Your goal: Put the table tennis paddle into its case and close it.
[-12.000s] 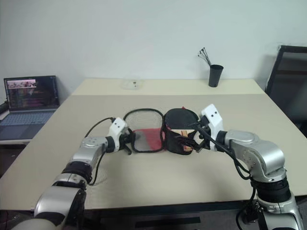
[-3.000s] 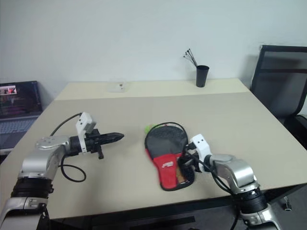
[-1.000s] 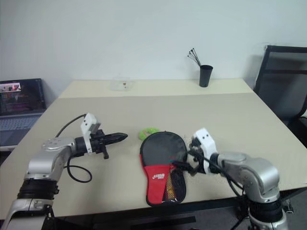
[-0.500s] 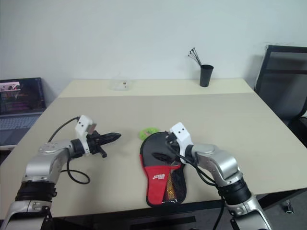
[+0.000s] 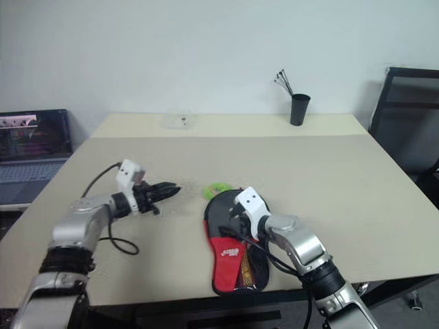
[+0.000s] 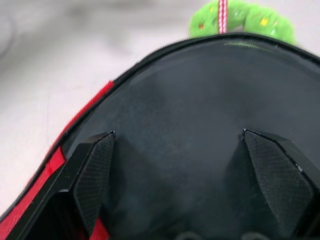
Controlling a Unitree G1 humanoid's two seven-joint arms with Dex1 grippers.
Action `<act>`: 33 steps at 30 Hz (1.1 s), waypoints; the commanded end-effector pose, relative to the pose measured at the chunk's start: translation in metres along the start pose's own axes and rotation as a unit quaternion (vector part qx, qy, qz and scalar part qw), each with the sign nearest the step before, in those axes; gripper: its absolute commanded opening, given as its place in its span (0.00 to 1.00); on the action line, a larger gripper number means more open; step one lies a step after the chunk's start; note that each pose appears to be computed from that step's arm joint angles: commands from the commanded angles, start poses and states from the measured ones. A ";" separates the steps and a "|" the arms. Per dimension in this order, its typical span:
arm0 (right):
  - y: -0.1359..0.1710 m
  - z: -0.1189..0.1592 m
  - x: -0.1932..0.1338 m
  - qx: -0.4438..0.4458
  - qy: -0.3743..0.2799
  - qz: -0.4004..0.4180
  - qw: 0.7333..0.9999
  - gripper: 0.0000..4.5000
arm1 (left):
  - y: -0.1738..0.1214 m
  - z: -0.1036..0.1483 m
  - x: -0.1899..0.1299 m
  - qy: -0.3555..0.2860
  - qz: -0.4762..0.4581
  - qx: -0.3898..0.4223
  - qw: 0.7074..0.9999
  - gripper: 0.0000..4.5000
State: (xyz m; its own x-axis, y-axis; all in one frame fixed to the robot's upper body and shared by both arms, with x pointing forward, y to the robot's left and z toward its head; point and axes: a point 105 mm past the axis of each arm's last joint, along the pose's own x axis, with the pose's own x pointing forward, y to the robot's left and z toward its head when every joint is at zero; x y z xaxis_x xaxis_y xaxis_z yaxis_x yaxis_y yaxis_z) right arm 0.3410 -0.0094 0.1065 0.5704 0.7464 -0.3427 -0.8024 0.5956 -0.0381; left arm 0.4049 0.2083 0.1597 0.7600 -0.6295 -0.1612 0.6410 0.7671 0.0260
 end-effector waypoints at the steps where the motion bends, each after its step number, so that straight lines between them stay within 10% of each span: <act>1: 0.003 0.010 -0.002 -0.008 -0.019 -0.001 1.000 1.00 | -0.002 0.007 0.016 -0.002 -0.012 0.009 1.000 0.60; 6: 0.006 0.006 -0.002 -0.009 -0.014 -0.002 1.000 1.00 | -0.011 -0.004 0.042 0.029 -0.034 -0.007 0.999 0.99; 18: 0.013 0.006 -0.001 0.001 -0.016 -0.006 1.000 1.00 | -0.017 -0.025 0.070 0.073 0.004 -0.047 0.996 0.99; 33: 0.019 0.004 0.003 -0.002 -0.015 -0.001 1.000 1.00 | 0.008 -0.011 0.063 -0.021 0.096 -0.139 0.985 0.99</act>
State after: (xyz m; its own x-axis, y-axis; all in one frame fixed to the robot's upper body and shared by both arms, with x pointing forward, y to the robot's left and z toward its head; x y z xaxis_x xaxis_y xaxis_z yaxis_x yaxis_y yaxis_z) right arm 0.3309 0.0002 0.1028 0.5823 0.7399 -0.3367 -0.7919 0.6099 -0.0292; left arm 0.4528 0.1749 0.1238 0.8592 -0.4741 -0.1924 0.4291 0.8725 -0.2335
